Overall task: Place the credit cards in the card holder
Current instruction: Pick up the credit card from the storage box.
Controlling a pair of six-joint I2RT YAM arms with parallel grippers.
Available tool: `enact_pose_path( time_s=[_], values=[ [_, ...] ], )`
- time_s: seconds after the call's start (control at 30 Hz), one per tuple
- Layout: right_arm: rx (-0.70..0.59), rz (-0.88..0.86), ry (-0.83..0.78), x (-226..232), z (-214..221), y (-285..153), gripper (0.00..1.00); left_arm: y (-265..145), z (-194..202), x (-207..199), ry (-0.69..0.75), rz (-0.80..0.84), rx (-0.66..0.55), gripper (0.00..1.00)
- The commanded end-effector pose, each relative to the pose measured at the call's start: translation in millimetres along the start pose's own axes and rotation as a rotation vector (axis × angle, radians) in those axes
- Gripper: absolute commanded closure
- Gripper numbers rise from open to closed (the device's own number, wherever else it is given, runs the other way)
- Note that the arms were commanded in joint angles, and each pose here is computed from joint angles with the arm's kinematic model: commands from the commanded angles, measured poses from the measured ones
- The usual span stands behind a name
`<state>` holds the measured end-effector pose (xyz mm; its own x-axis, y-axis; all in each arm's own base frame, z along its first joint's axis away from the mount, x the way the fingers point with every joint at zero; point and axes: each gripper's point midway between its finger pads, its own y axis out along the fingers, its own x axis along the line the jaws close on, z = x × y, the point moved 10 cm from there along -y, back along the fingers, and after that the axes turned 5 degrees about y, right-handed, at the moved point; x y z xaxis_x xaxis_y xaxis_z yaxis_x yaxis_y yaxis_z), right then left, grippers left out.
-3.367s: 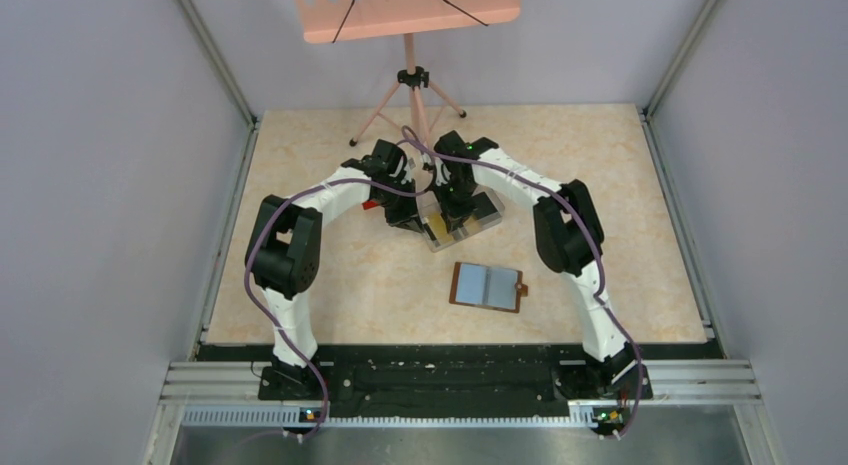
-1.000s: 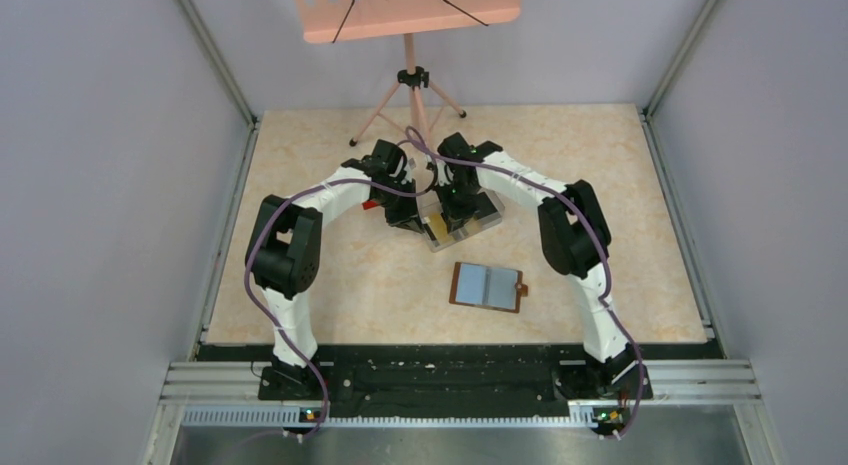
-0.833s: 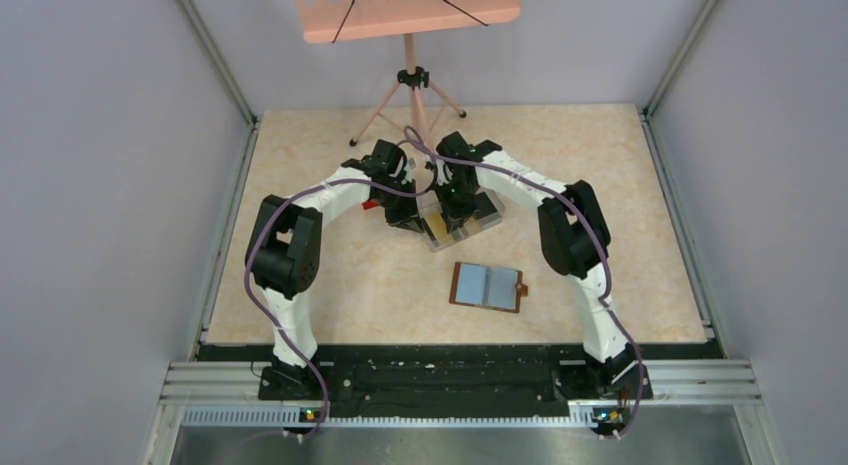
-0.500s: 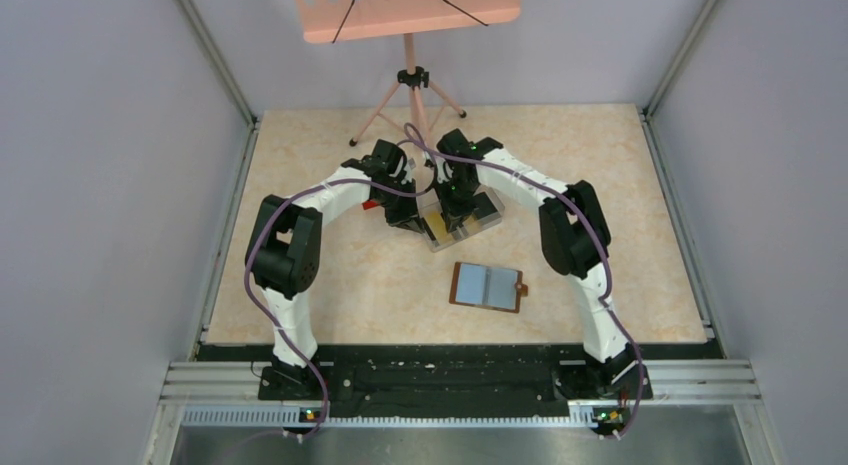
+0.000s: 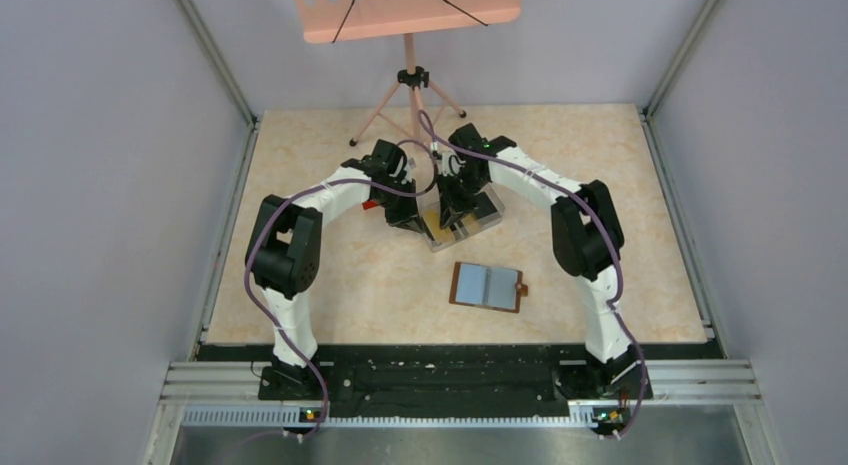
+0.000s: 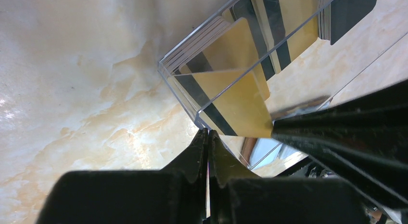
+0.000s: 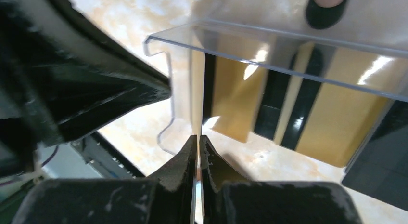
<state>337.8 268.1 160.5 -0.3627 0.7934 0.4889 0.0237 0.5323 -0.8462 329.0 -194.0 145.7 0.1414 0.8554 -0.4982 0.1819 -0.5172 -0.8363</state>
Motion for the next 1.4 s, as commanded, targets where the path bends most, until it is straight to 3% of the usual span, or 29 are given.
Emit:
enact_pose_path(
  time_s=[0.0, 0.27, 0.43, 0.6, 0.73, 0.87, 1.03, 1.23, 1.37],
  values=[
    [-0.089, -0.217, -0.046, 29.9, -11.7, -10.6, 0.95, 15.9, 9.2, 3.3, 0.01, 0.008, 0.057, 1.0],
    [-0.063, -0.21, -0.02, 19.5, -8.6, 3.6, 0.77, 15.8, 9.5, 3.6, 0.009, 0.004, 0.059, 1.0],
    [-0.045, -0.172, -0.022, 13.1, -6.7, 9.5, 0.72, 14.7, 9.2, 3.1, 0.01, 0.003, 0.055, 1.0],
    [-0.023, -0.138, -0.032, 6.0, -4.3, 16.5, 0.81, 12.1, 8.4, 2.0, 0.012, 0.0, 0.045, 1.0],
    [-0.017, -0.135, -0.04, 3.7, -3.4, 18.9, 1.0, 6.5, 6.4, -0.3, 0.022, -0.01, 0.028, 1.0],
    [-0.031, -0.167, -0.044, 4.7, -6.4, 11.2, 1.0, -7.1, -1.7, -5.6, 0.057, -0.045, -0.018, 0.99],
    [-0.114, -0.154, -0.074, 14.1, -7.6, -21.0, 1.0, -38.1, -11.0, -20.1, 0.072, -0.063, -0.144, 0.88],
    [-0.27, -0.204, -0.084, 25.9, 0.2, -59.1, 1.0, -88.4, -9.0, -41.6, 0.092, -0.019, -0.339, 0.62],
    [-0.342, -0.283, -0.052, 22.7, 8.9, -77.6, 1.0, -110.8, -0.1, -52.8, 0.096, 0.073, -0.433, 0.56]
  ],
)
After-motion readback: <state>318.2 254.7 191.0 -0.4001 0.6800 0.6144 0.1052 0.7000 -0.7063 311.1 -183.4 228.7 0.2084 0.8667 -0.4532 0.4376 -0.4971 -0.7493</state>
